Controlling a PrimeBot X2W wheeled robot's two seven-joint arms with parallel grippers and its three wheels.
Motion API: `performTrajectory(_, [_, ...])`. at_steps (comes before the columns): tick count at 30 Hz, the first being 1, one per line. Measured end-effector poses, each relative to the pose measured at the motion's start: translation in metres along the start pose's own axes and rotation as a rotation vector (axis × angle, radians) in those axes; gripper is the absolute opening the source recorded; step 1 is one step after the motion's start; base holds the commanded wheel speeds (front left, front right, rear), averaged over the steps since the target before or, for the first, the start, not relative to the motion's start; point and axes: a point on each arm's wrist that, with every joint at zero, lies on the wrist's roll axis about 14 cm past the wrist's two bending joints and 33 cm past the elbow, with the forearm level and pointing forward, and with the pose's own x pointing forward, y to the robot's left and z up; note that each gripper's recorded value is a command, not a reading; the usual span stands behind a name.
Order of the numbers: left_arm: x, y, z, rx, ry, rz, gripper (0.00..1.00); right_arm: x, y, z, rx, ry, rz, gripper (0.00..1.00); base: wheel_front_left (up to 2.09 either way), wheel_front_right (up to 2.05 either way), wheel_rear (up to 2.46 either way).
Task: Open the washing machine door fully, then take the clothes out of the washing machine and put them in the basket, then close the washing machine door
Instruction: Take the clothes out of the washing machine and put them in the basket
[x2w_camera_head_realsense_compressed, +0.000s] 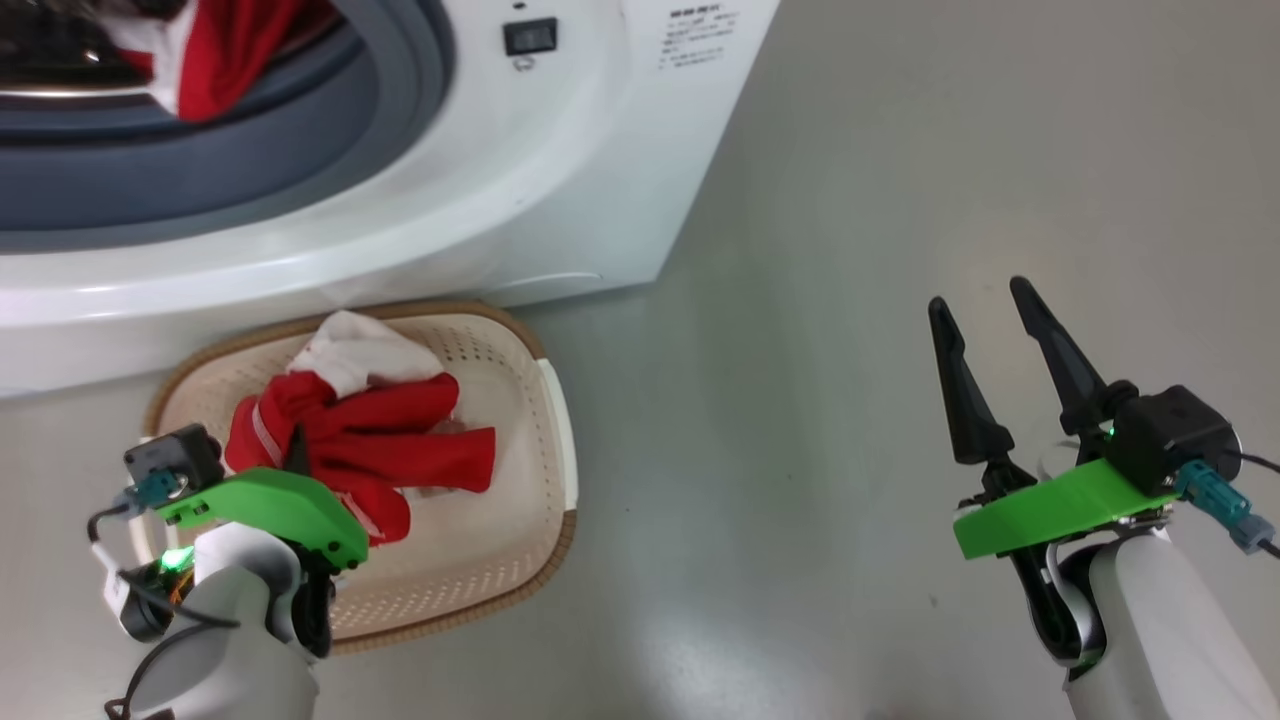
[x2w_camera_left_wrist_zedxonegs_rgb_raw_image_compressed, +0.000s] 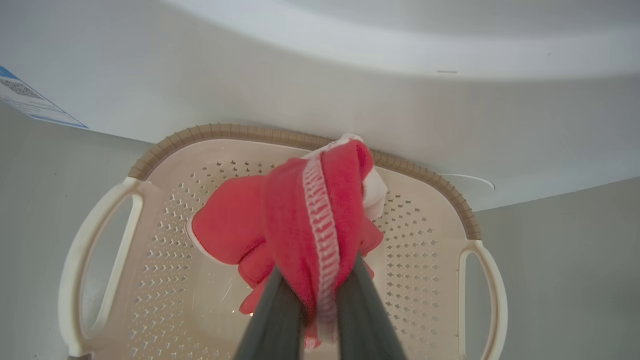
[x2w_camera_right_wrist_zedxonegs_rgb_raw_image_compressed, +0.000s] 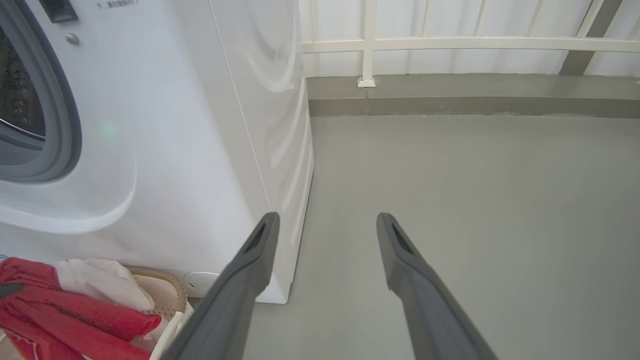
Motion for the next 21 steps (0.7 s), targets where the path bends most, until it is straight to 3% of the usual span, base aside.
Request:
performTrajectory(8, [0.011, 0.006, -0.048, 0.024, 0.204, 0.028, 0.00, 0.000, -0.016, -0.009, 0.002, 0.025, -0.043, 1.00, 0.00, 0.00, 0.00])
performTrajectory(10, [0.013, 0.005, -0.053, 0.033, 0.225, 0.025, 0.24, -0.002, -0.020, -0.011, 0.004, 0.032, -0.056, 1.00, 0.00, 0.00, 0.00])
performTrajectory(11, [0.014, 0.003, -0.054, 0.036, 0.229, 0.021, 0.43, -0.003, -0.022, -0.011, 0.007, 0.034, -0.063, 1.00, 0.00, 0.00, 0.00])
performTrajectory(12, [0.014, 0.001, -0.055, 0.040, 0.231, 0.015, 0.84, -0.004, -0.023, -0.011, 0.007, 0.035, -0.067, 1.00, 0.00, 0.00, 0.00])
performTrajectory(13, [0.013, -0.001, -0.054, 0.044, 0.231, 0.002, 1.00, -0.005, -0.024, -0.011, 0.007, 0.034, -0.070, 1.00, 0.00, 0.00, 0.00])
performTrajectory(21, [0.003, -0.019, -0.015, 0.064, 0.064, -0.079, 1.00, -0.010, -0.021, 0.012, 0.013, -0.023, -0.068, 1.00, 0.00, 0.00, 0.00])
